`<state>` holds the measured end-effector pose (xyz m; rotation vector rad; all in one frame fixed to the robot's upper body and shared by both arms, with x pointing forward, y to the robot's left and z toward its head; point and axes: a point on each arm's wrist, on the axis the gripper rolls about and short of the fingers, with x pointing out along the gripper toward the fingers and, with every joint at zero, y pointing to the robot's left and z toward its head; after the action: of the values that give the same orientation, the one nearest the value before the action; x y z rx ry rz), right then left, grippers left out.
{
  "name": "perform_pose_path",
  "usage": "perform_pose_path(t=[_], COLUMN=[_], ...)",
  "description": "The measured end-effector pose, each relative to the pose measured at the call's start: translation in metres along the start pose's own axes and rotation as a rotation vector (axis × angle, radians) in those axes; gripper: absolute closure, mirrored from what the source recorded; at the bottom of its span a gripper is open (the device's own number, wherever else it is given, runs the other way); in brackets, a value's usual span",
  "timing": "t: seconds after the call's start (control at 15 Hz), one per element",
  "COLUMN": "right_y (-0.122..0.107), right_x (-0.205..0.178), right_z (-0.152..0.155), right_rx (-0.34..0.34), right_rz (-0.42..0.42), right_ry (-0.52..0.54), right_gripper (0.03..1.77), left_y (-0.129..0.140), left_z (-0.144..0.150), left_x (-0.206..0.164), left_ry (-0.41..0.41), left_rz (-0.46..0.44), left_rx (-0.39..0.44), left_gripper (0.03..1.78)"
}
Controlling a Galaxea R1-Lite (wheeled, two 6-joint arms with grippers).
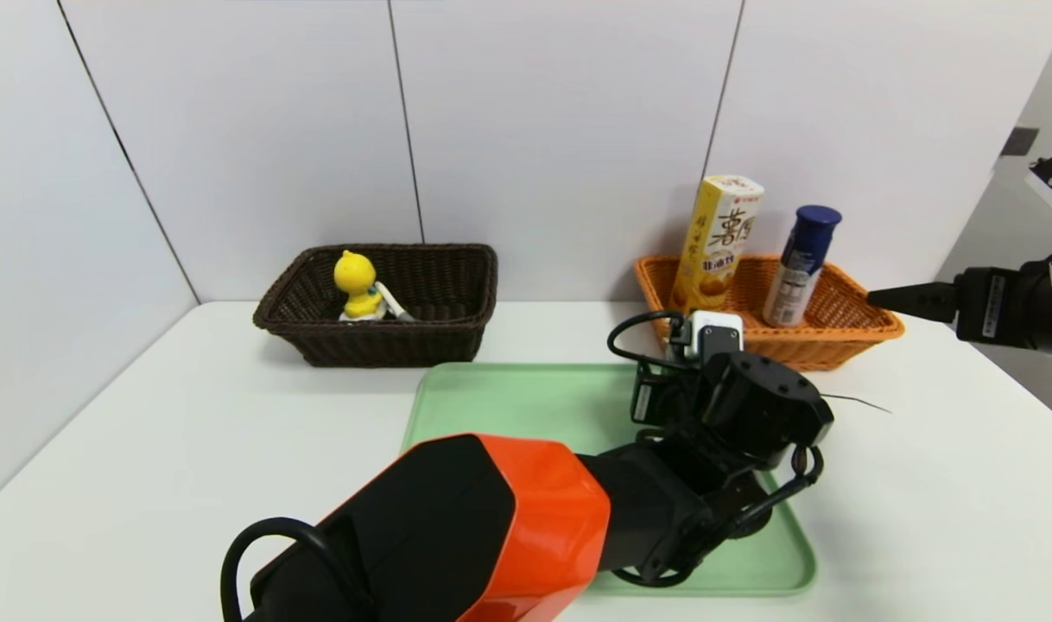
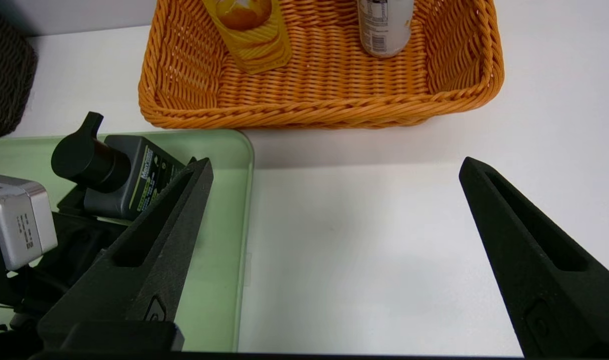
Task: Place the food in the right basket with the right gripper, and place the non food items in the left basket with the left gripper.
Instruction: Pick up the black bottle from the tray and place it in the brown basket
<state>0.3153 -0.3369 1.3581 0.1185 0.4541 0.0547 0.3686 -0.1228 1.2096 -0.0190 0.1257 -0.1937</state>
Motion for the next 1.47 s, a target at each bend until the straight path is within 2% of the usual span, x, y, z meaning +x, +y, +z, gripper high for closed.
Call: perform_pose_path(t=[0.33, 0.67, 1.07, 1.47], right_y=[0.000, 0.000, 0.000, 0.000], right_x=[0.005, 0.004, 0.004, 0.002], right_z=[-0.001, -0.001, -0.001, -0.004], right_rx=[-0.006, -0.002, -0.002, -0.021], right_rz=[0.009, 0.010, 0.022, 0.018], right_ry=[-0.042, -0.044, -0.029, 0.063], right_gripper=[0.10, 0.10, 0.10, 0.10], left_y=[0.002, 0.005, 0.016, 0.035], left_z=[0.000, 0.015, 0.066, 0.109], left_x=[0.002, -0.003, -0.029, -0.057], left_ry=[0.002, -0.009, -0.021, 0.042], left_rz=[0.005, -0.001, -0.054, -0.093], left_rx=[0.002, -0.013, -0.053, -0.085], left_gripper=[1.20, 1.20, 1.20, 1.20])
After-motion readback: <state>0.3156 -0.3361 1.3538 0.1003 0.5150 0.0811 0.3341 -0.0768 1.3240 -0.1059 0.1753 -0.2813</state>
